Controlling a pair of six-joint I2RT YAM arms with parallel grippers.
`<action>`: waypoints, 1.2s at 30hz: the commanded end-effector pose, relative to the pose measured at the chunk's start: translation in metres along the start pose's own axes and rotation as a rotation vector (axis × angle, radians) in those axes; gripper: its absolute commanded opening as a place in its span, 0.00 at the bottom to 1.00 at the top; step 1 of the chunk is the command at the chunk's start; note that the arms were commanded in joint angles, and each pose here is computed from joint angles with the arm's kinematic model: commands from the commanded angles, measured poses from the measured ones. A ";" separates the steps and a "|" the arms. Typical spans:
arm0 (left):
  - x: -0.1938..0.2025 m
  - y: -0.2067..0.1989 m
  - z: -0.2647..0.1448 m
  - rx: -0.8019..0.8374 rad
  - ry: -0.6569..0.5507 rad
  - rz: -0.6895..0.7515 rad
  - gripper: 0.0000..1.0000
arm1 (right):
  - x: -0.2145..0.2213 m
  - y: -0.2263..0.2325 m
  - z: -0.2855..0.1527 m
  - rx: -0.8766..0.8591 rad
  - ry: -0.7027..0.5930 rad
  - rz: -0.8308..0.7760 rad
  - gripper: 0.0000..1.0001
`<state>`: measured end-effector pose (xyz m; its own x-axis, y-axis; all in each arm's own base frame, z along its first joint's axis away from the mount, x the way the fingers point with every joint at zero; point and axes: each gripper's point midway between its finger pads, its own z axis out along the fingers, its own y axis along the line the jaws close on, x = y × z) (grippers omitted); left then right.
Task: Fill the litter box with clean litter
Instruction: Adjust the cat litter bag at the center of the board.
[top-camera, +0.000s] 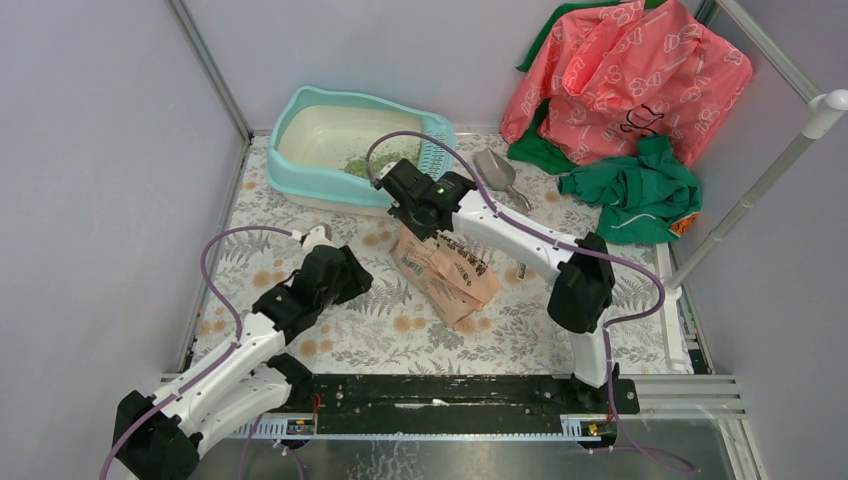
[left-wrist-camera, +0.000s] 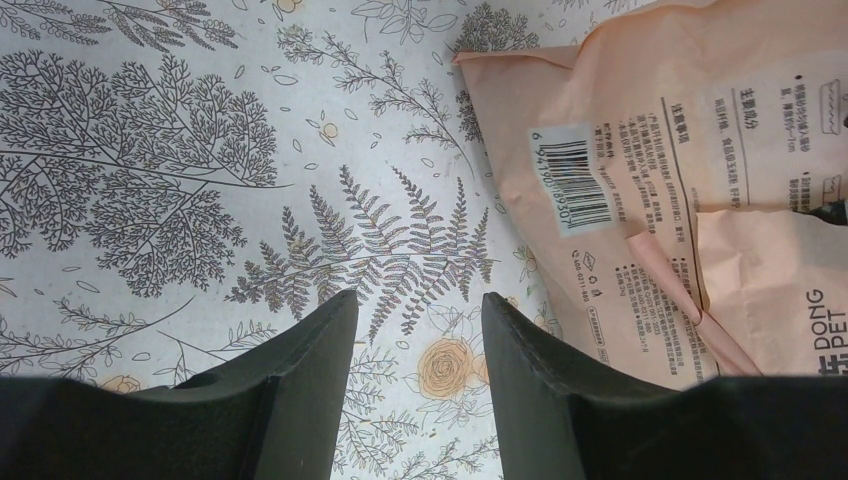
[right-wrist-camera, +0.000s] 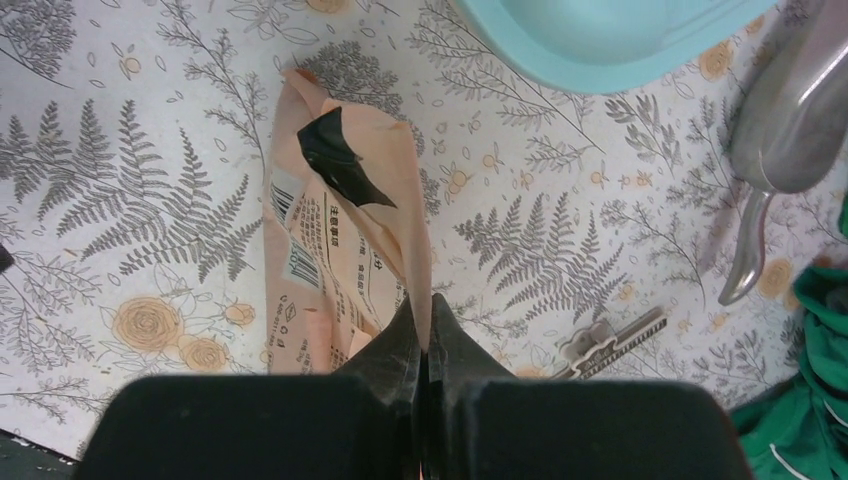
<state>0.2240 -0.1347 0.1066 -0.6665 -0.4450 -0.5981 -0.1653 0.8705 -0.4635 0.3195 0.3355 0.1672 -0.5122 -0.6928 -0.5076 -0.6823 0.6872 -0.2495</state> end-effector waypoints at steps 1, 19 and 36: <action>-0.005 -0.005 0.002 0.021 -0.019 -0.003 0.57 | -0.027 0.012 0.007 -0.048 -0.068 0.000 0.00; -0.005 -0.001 0.005 0.009 -0.016 0.000 0.57 | -0.077 -0.028 0.008 0.067 -0.124 0.176 0.00; -0.003 -0.001 0.009 0.011 -0.006 -0.005 0.57 | -0.083 -0.059 0.010 0.113 -0.137 0.353 0.00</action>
<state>0.2247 -0.1324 0.0958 -0.6845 -0.4447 -0.5776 -0.1891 0.8736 -0.4485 0.3855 0.3491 0.1791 -0.6653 -0.4837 -0.5687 -0.4788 0.8609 -0.1720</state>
